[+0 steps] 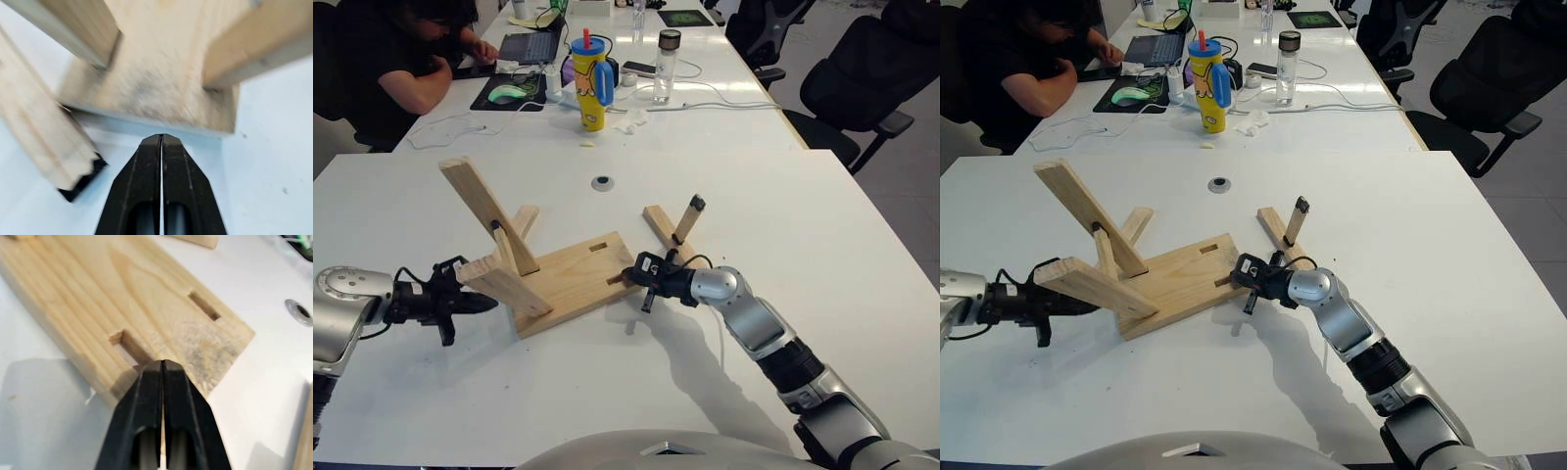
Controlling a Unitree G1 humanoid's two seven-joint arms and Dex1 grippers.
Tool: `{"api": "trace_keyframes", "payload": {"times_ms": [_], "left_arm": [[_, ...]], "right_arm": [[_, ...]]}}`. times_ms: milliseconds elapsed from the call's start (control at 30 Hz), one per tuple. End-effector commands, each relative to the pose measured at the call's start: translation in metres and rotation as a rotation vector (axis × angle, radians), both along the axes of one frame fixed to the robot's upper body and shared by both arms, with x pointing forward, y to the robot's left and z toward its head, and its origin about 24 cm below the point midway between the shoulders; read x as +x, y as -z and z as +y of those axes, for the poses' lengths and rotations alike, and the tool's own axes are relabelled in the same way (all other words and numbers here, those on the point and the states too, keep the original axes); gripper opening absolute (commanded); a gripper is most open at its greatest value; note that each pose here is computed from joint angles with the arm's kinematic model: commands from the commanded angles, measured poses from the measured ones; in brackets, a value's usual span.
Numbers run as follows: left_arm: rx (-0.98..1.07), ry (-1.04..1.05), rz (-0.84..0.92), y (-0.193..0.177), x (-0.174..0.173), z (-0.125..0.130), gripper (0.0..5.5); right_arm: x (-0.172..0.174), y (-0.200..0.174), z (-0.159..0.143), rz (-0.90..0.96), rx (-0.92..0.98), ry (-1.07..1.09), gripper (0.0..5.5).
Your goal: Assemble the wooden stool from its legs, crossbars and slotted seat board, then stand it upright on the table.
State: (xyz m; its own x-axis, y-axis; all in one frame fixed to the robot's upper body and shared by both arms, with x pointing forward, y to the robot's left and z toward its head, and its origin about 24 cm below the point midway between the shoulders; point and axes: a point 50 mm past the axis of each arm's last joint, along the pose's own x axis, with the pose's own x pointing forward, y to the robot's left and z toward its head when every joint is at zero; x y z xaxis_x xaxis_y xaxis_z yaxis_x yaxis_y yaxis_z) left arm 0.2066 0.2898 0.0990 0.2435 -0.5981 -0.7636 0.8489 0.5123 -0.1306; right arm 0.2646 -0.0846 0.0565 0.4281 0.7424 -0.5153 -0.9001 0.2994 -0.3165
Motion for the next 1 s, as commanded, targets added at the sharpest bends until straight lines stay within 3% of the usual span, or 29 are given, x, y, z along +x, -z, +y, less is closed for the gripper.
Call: {"api": "trace_keyframes", "payload": {"times_ms": [33,233,333,500,633,1000], "left_arm": [[-0.038,0.092,0.066,0.002,-0.017,-0.014,0.02],[-0.126,0.138,0.102,0.023,-0.037,-0.058,0.02],[-0.036,0.072,0.013,0.035,-0.026,-0.058,0.02],[0.083,-0.020,-0.134,0.039,-0.002,-0.044,0.02],[0.099,-0.095,-0.259,0.042,0.024,-0.046,0.02],[0.113,-0.167,-0.523,0.044,0.117,-0.106,0.02]], "right_arm": [[-0.018,0.024,-0.014,0.160,-0.189,-0.079,0.00],[-0.033,0.036,-0.024,0.295,-0.293,-0.090,0.00],[-0.037,0.038,-0.025,0.323,-0.301,-0.091,0.00],[-0.046,0.041,-0.034,0.377,-0.336,-0.099,0.00],[-0.051,0.037,-0.016,0.360,-0.270,-0.154,0.00],[-0.029,0.029,0.028,0.259,-0.132,-0.119,0.00]]}}
